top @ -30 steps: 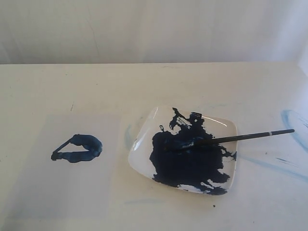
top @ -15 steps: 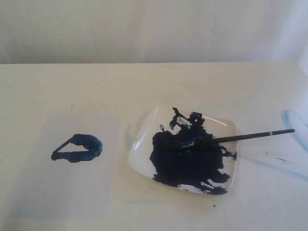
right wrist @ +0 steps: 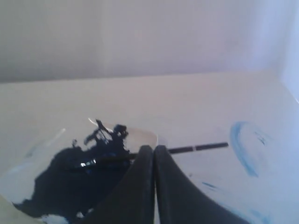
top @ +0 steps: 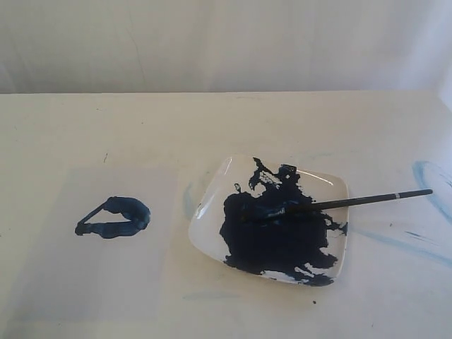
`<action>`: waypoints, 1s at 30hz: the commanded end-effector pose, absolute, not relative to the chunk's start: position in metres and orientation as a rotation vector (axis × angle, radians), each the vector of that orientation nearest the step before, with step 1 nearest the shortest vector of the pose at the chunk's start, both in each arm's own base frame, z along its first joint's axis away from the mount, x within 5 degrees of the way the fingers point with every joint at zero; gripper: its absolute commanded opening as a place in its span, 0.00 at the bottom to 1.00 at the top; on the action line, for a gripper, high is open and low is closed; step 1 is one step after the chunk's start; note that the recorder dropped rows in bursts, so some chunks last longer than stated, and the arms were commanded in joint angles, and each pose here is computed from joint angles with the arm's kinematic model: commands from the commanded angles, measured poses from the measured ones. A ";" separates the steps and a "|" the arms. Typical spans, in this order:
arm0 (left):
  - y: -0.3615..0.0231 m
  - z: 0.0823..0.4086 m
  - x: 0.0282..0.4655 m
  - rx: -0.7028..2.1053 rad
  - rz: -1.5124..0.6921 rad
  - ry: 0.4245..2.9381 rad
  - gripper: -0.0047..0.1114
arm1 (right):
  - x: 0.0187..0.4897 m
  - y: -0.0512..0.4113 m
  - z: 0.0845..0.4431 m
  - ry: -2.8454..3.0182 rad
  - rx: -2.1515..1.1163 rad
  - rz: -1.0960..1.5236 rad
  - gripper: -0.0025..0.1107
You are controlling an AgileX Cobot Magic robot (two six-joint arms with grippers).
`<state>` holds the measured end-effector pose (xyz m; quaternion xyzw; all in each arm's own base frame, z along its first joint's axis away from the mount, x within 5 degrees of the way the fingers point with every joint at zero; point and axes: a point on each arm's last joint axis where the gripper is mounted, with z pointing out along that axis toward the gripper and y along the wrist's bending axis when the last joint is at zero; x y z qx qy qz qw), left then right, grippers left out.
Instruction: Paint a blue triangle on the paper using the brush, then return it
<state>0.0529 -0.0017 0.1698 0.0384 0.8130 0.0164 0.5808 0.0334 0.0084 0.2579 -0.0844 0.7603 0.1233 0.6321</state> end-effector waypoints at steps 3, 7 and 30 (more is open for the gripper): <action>-0.002 0.170 0.053 0.084 0.024 1.893 0.04 | 0.049 0.013 0.217 1.679 -0.233 0.239 0.02; -0.002 0.170 0.053 0.084 0.024 1.893 0.04 | 0.053 0.016 0.192 1.709 -0.246 0.240 0.02; -0.002 0.170 0.053 0.084 0.024 1.893 0.04 | 0.053 0.007 0.183 1.812 -0.119 0.085 0.02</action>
